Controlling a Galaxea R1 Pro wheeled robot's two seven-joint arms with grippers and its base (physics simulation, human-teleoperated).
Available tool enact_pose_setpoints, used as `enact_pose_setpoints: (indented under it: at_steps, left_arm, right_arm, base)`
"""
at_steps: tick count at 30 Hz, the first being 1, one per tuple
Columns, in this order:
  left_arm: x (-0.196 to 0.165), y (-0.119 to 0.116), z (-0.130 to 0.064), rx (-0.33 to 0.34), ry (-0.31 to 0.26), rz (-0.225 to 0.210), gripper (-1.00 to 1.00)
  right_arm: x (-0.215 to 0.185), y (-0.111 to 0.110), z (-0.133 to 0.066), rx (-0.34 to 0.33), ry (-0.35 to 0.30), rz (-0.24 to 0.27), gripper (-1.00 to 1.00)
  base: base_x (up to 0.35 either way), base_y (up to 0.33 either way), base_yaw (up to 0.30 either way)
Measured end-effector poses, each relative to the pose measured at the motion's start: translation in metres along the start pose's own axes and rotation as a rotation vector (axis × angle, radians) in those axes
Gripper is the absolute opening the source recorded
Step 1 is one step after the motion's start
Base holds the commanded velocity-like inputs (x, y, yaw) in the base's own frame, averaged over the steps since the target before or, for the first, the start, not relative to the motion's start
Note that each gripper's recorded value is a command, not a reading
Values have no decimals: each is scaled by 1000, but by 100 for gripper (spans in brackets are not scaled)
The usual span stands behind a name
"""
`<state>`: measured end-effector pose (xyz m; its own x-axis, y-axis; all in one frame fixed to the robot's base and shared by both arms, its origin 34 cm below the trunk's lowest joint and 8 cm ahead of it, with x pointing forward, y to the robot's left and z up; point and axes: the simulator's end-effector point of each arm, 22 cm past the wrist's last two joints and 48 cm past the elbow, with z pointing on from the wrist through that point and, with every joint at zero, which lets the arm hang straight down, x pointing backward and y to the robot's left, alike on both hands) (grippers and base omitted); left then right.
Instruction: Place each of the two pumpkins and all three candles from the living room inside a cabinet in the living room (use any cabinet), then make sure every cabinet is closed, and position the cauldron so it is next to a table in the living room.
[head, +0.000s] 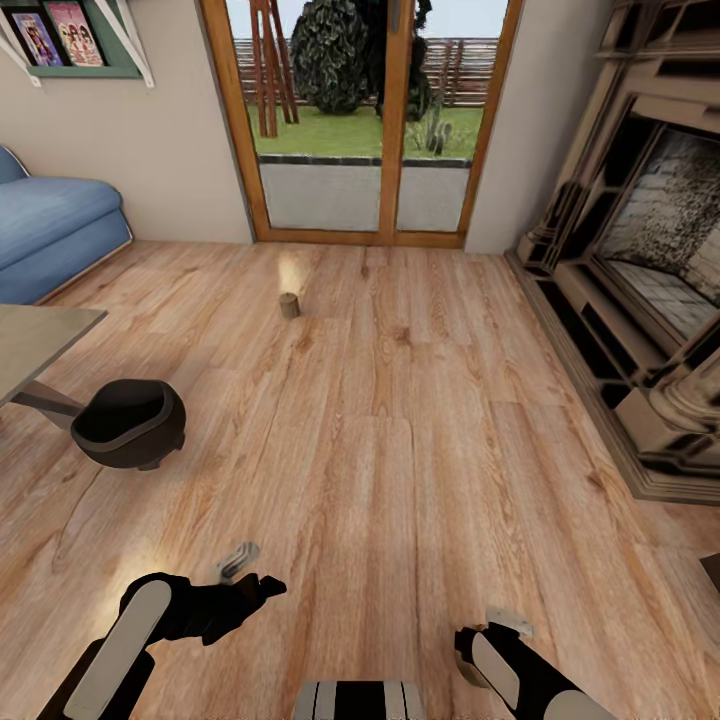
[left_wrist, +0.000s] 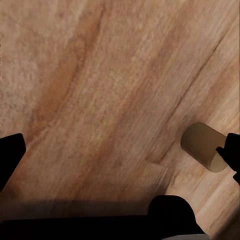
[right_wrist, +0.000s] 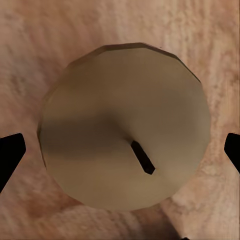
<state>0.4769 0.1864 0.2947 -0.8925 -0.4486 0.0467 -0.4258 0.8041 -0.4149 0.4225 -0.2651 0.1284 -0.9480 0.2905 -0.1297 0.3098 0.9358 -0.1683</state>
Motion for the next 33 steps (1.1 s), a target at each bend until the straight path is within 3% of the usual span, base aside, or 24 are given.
enact_pose_setpoints:
  at_steps: [8,33]
  left_arm:
    - [6,8,11,-14,27,-12,100]
    - [8,12,16,-20,37,-16,100]
  right_arm:
    - [13,-2,11,9,30,-6,100]
    - [12,-5,15,20,7,-3,100]
  base:
    - [0,0,0]
    - [0,0,0]
